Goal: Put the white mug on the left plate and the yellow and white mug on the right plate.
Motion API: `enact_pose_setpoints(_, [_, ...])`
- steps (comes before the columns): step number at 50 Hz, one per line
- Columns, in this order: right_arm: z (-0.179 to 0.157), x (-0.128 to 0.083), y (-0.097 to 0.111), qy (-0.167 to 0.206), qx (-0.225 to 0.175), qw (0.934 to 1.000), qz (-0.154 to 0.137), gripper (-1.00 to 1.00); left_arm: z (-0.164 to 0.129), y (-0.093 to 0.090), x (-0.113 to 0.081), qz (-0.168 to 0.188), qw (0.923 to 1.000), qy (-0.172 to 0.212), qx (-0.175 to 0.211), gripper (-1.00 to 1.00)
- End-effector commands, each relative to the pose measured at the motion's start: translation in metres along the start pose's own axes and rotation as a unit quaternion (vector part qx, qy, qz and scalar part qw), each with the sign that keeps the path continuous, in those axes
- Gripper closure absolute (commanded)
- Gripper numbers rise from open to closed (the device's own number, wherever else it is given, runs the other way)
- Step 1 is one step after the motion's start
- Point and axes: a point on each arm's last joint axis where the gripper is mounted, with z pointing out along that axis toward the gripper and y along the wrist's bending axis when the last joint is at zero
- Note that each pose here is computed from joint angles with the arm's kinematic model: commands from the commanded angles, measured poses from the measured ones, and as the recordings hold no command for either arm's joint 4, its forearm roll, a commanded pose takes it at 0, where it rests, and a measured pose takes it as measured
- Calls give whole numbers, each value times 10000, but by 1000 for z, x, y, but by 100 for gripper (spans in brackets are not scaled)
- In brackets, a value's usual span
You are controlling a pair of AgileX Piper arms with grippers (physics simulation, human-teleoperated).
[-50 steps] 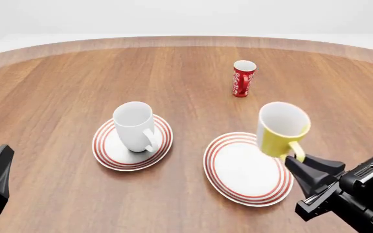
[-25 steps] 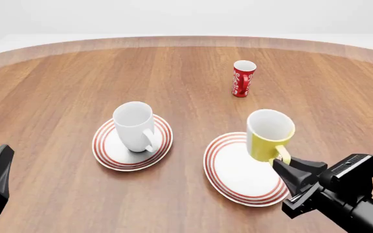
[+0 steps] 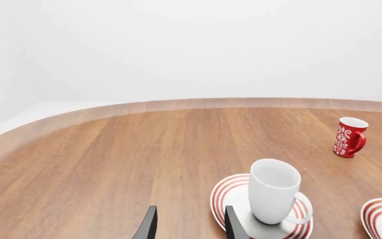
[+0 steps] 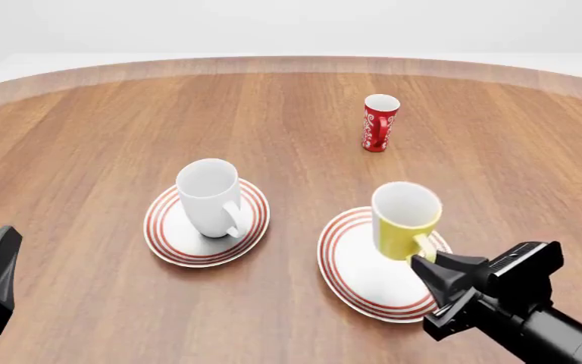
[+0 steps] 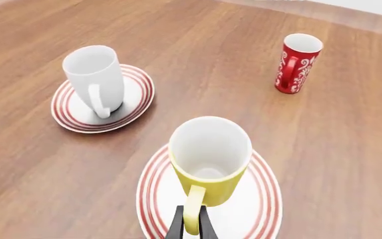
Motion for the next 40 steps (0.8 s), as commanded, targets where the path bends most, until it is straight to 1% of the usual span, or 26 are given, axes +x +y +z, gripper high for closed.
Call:
enact_pose_setpoints(1, [10,8,0,134,-13,9999,-2,100,0,0,0,0,10000,0,0,-100])
enact_pose_setpoints(23, [17,16,-1,264,33,9996,-18,100,0,0,0,0,10000,0,0,-100])
enact_pose_setpoints(40, [18,18,-2,321,41,9995,-22,100,0,0,0,0,10000,0,0,-100])
